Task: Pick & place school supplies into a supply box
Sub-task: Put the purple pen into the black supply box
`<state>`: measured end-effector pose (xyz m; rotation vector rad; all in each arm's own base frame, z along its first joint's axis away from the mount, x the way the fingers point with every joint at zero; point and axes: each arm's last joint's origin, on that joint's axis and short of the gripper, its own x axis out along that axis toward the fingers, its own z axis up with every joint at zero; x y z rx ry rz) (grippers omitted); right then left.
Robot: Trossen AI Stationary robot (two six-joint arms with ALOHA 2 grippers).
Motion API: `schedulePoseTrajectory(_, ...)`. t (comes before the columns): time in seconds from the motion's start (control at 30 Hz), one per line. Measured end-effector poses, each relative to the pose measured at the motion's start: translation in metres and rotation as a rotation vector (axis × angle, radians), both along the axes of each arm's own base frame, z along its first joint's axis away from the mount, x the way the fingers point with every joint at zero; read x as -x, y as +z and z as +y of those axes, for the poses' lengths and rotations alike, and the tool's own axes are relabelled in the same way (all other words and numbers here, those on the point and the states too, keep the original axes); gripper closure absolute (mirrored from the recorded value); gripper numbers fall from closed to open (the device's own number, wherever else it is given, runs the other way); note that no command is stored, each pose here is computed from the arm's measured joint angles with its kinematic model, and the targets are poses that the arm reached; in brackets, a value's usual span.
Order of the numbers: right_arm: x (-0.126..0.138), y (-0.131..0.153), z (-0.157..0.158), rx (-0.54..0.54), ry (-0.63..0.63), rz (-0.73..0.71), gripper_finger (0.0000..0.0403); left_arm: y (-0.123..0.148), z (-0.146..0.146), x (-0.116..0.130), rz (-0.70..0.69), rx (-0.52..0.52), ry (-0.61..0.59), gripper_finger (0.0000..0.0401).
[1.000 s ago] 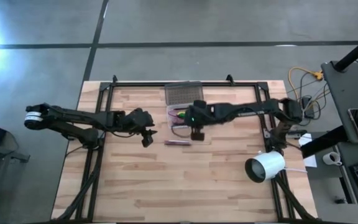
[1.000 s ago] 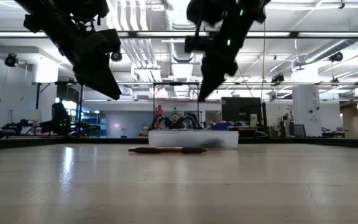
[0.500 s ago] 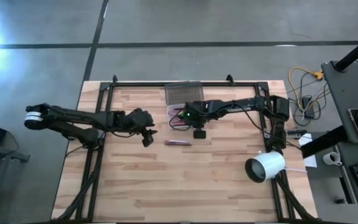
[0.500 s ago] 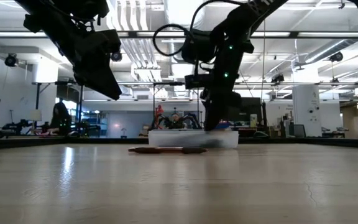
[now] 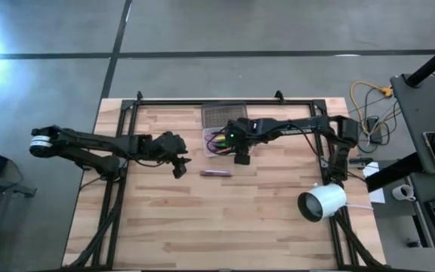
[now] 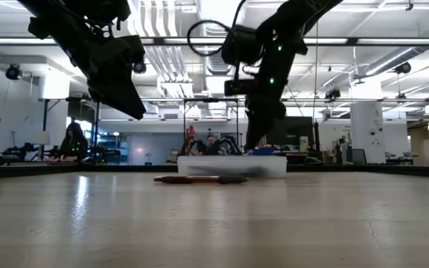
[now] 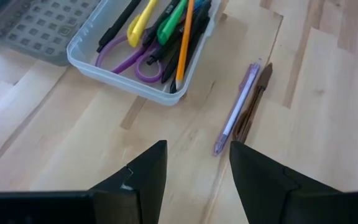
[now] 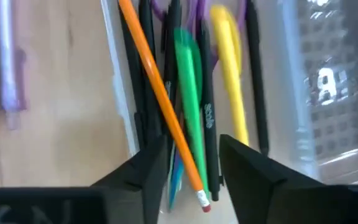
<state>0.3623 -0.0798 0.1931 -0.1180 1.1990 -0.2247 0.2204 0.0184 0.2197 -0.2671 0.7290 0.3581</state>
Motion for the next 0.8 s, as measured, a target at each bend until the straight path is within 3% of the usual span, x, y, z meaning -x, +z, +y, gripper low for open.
schedulePoseTrajectory(0.2, 0.009, 0.034, 0.019, 0.015, 0.047, -0.085, 0.0210, -0.002, 0.000, -0.005, -0.010, -0.014, -0.046, 0.0242)
schedulePoseTrajectory(0.37, 0.022, 0.049, 0.038, 0.060, 0.066, -0.078, 0.0194, -0.010, -0.005, -0.030, -0.033, -0.033, -0.170, 0.0242)
schedulePoseTrajectory(0.63, 0.054, 0.044, 0.063, -0.008, -0.071, -0.093, 0.0192, -0.041, -0.003, -0.075, 0.123, -0.056, -0.254, 0.0242)
schedulePoseTrajectory(0.8, 0.076, 0.034, 0.085, -0.021, -0.137, -0.094, 0.0192, -0.044, -0.002, -0.098, 0.136, -0.075, -0.320, 0.0242)
